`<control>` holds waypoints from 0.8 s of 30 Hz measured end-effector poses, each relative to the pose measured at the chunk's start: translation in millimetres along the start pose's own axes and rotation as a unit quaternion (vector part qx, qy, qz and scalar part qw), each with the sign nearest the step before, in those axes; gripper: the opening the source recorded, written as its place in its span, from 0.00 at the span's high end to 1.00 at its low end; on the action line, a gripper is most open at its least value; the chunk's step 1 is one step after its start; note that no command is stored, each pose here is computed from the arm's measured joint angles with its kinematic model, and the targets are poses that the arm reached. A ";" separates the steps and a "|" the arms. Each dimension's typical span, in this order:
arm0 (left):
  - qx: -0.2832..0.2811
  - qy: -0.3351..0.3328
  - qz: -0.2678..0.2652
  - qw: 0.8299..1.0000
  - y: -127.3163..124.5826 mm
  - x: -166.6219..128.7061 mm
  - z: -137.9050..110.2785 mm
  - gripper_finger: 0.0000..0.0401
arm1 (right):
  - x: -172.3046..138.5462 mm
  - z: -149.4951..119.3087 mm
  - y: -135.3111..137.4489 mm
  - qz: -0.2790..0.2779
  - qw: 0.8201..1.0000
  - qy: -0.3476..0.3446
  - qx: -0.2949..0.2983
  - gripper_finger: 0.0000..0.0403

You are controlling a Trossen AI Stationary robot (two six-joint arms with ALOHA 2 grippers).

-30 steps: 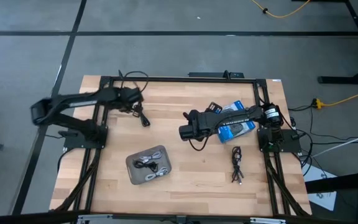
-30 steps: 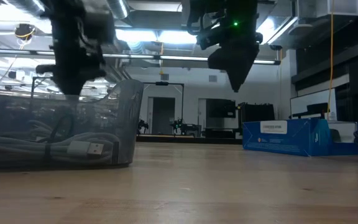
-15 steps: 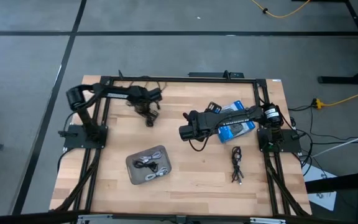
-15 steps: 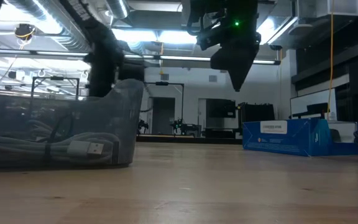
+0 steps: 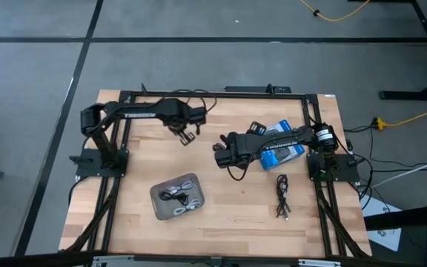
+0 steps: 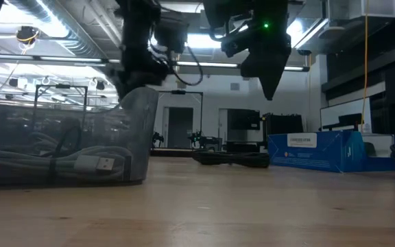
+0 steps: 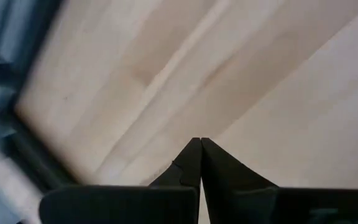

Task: Pick and place USB-C Cables
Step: Put the top black charger cable into the black bin

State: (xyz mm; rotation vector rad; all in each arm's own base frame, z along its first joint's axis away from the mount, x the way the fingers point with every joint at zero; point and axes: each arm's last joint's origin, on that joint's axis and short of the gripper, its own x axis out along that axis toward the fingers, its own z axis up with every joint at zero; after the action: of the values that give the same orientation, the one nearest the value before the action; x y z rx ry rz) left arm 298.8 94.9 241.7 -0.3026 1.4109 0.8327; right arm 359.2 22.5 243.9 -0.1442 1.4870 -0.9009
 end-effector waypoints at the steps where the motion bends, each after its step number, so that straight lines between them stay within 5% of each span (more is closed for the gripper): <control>1: 0.005 0.007 0.009 1.000 4.2 -7.0 -4.2 1.00 | 0.0 0.0 0.1 0.001 1.000 0.000 0.000 0.58; 6: 0.027 0.017 0.013 0.999 21.9 -40.3 -37.0 1.00 | 0.0 -0.3 1.3 0.017 1.000 0.011 0.001 0.58; 10: 0.027 -0.059 -0.023 0.998 33.8 -60.8 -73.0 1.00 | -0.1 0.0 3.3 0.040 0.999 0.020 -0.020 0.58; 13: 0.014 -0.142 -0.074 0.987 38.1 -59.2 -98.8 1.00 | 1.5 8.4 8.8 0.111 0.992 0.011 -0.062 0.58; 18: 0.003 -0.232 -0.151 0.961 42.0 -23.2 -143.3 1.00 | 4.6 34.0 14.0 0.225 0.966 -0.065 -0.104 0.58; 22: -0.012 -0.316 -0.207 0.926 43.0 6.0 -170.0 1.00 | 11.0 42.6 7.1 0.235 0.964 -0.075 -0.101 0.58; 24: 0.000 -0.379 -0.234 0.895 42.5 15.0 -177.7 1.00 | 16.5 45.0 2.9 0.233 0.965 -0.071 -0.100 0.58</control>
State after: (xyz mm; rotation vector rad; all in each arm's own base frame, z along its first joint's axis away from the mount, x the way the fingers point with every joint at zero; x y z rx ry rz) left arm 137.4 14.7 207.9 -0.2592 0.5629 0.4609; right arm 397.7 -4.8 235.5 -0.0027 1.3933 -0.3545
